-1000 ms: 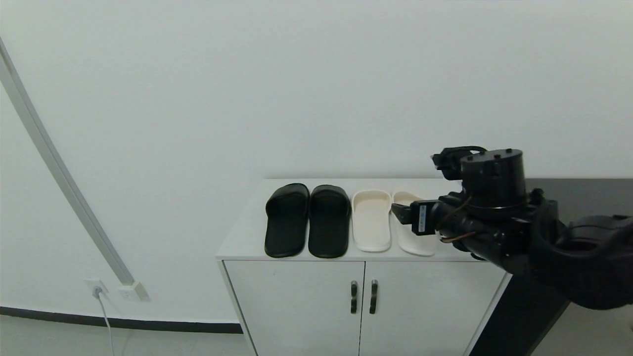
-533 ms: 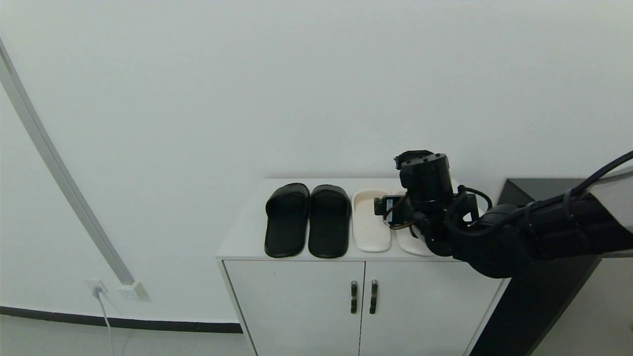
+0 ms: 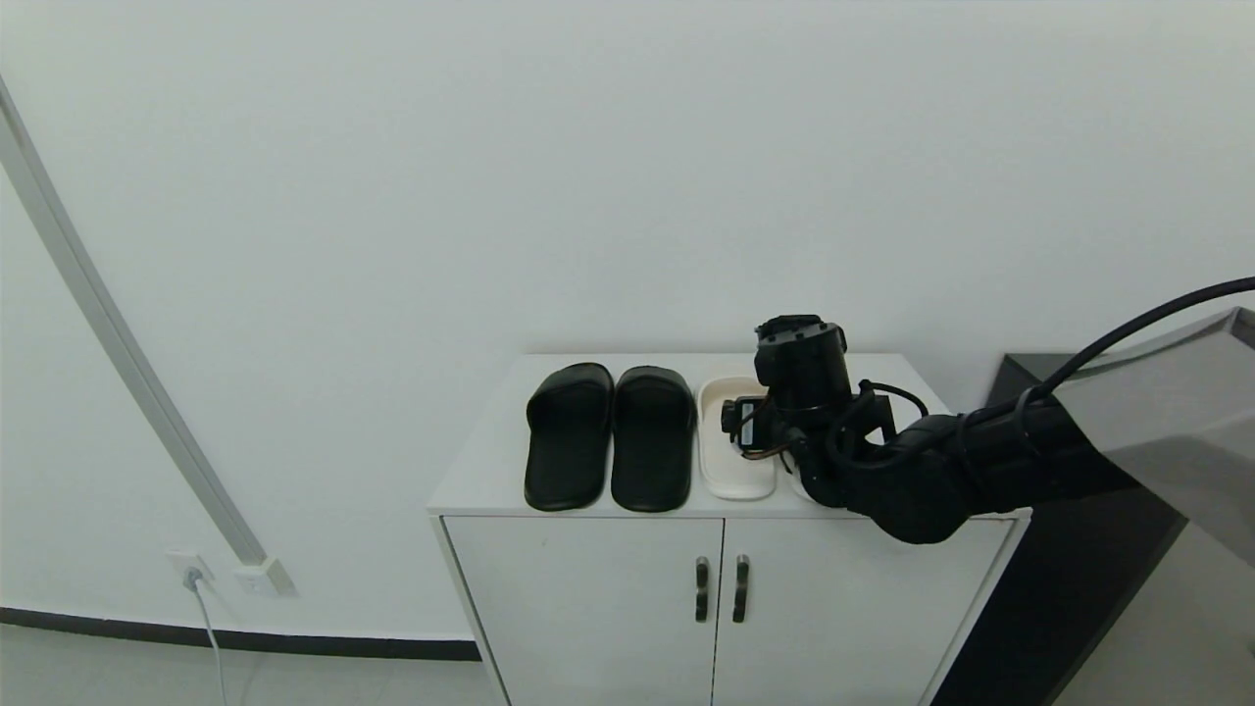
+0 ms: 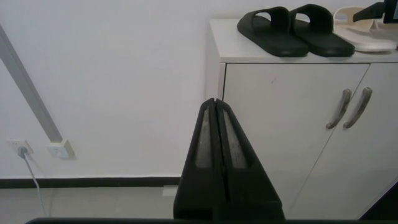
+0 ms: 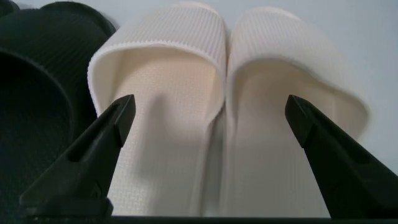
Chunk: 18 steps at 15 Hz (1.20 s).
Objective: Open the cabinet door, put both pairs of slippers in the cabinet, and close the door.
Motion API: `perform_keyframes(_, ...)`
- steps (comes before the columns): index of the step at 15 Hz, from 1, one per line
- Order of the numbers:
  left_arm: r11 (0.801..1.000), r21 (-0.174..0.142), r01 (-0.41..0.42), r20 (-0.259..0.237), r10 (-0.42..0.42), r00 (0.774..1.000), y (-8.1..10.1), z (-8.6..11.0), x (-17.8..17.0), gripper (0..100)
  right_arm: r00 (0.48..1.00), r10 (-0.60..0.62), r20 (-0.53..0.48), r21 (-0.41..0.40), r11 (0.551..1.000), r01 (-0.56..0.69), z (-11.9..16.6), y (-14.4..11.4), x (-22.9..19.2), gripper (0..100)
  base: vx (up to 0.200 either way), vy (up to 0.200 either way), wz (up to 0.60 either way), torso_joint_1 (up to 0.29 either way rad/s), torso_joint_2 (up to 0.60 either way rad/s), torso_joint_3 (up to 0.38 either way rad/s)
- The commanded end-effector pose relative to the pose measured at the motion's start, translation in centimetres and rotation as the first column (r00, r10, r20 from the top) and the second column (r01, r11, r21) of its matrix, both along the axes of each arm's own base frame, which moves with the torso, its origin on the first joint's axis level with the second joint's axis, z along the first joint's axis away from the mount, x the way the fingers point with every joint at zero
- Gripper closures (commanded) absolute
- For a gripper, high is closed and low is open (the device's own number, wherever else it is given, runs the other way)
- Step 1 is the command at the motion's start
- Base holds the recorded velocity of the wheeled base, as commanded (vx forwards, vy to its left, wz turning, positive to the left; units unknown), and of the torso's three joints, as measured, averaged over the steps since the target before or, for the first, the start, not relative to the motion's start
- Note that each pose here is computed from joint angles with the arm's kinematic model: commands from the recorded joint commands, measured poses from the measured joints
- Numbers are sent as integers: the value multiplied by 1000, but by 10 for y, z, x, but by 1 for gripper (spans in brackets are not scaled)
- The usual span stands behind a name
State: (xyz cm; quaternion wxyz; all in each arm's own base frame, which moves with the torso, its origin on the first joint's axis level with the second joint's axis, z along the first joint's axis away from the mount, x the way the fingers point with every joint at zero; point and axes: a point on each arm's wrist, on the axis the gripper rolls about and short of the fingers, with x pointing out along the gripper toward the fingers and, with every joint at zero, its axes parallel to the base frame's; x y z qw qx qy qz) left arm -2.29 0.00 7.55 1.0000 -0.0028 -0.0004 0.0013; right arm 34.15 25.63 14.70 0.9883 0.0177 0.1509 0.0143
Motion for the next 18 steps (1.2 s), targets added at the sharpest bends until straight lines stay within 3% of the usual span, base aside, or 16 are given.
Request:
perform_keyframes(1,1000,-1,-1,-1,1,1000,0,0,0,100,1000,-13,3,1,1000,13,-6,3,12,0,0,0,0,0,0,0)
perform_keyframes(9,1000,-10,1,-1,-1,1000,0,0,0,100,998,-58,16,5,998,58,-17,-1,45,0,0,0,0,0,0,0)
perform_keyframes(10,1000,-10,-1,-1,1,1000,0,0,0,100,998,-63,16,5,998,63,-19,-2,47,100,0,0,0,0,0,0)
perform_keyframes(15,1000,-10,0,1,1,1000,0,0,0,100,998,-64,20,6,998,64,-19,-1,48,100,0,0,0,0,0,0)
perform_keyframes(18,1000,-10,1,1,-1,1000,0,0,0,100,998,-56,42,23,998,56,1,-8,38,100,0,0,0,0,0,0)
